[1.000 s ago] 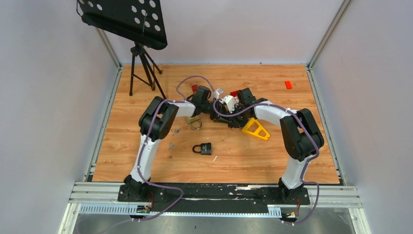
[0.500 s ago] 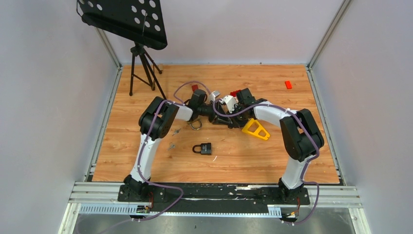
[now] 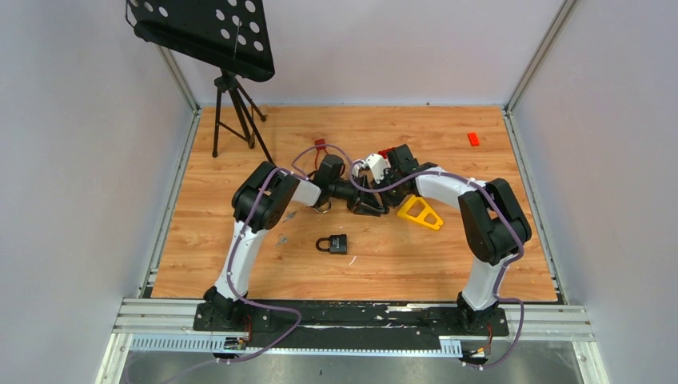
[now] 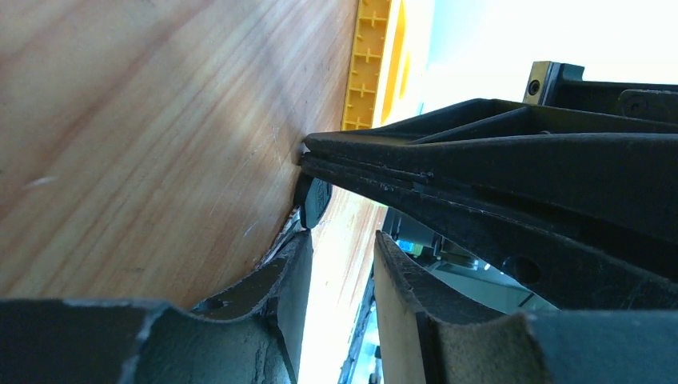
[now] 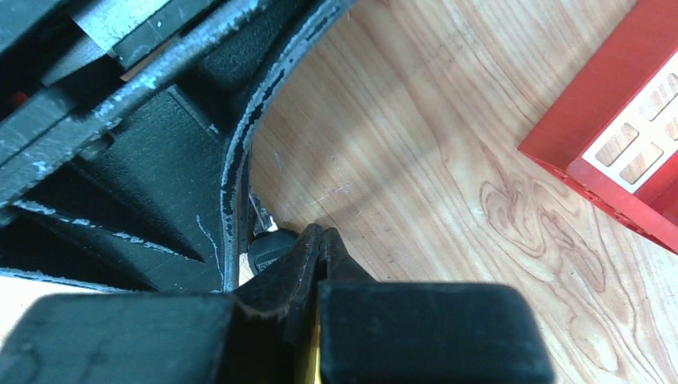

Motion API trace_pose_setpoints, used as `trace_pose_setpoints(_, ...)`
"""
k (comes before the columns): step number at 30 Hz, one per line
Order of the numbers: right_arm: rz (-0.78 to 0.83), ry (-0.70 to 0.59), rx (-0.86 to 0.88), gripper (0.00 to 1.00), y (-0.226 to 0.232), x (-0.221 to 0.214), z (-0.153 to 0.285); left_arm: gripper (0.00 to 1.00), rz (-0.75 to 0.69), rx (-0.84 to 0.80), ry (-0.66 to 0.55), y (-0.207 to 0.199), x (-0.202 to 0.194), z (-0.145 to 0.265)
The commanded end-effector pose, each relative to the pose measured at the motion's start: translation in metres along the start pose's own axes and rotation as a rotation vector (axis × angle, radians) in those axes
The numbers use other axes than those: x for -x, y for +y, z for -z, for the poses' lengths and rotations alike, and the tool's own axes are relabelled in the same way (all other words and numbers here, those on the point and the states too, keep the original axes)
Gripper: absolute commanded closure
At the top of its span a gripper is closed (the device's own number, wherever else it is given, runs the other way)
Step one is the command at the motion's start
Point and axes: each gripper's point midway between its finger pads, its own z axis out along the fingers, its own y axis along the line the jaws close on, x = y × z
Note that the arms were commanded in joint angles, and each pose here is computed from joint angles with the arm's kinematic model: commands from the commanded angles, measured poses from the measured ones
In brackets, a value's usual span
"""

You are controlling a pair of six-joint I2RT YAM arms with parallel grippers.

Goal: Unlock with the key

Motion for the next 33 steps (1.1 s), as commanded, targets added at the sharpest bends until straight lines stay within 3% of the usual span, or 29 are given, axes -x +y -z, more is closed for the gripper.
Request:
trace_pose_setpoints(1,-0.012,0.113,0.015,1.0,0.008,-0.038,-0.017,0.57,0.024,0.057,-0.007,0.025,-0.004,-0.003)
trace_pose_setpoints(11,-0.014,0.136,0.074,1.0,0.017,-0.043,-0.013,0.56,0.022,0.258,-0.077,0.055,-0.001,0.025)
trace_pose_setpoints(20,-0.12,0.146,0.288,1.0,0.042,-0.036,-0.002,0.53,0.034,0.308,-0.098,0.06,-0.006,0.028)
trace_pose_setpoints(23,-0.193,0.121,0.334,0.93,0.039,-0.028,0.003,0.53,0.033,0.312,-0.086,0.061,-0.011,0.025)
trace_pose_setpoints(29,-0.308,0.06,0.35,0.71,0.021,-0.02,0.017,0.53,0.035,0.321,-0.077,0.064,-0.017,0.024)
trace_pose_setpoints(33,-0.309,0.057,0.365,0.67,0.026,-0.024,0.023,0.53,0.039,0.328,-0.075,0.067,-0.019,0.024)
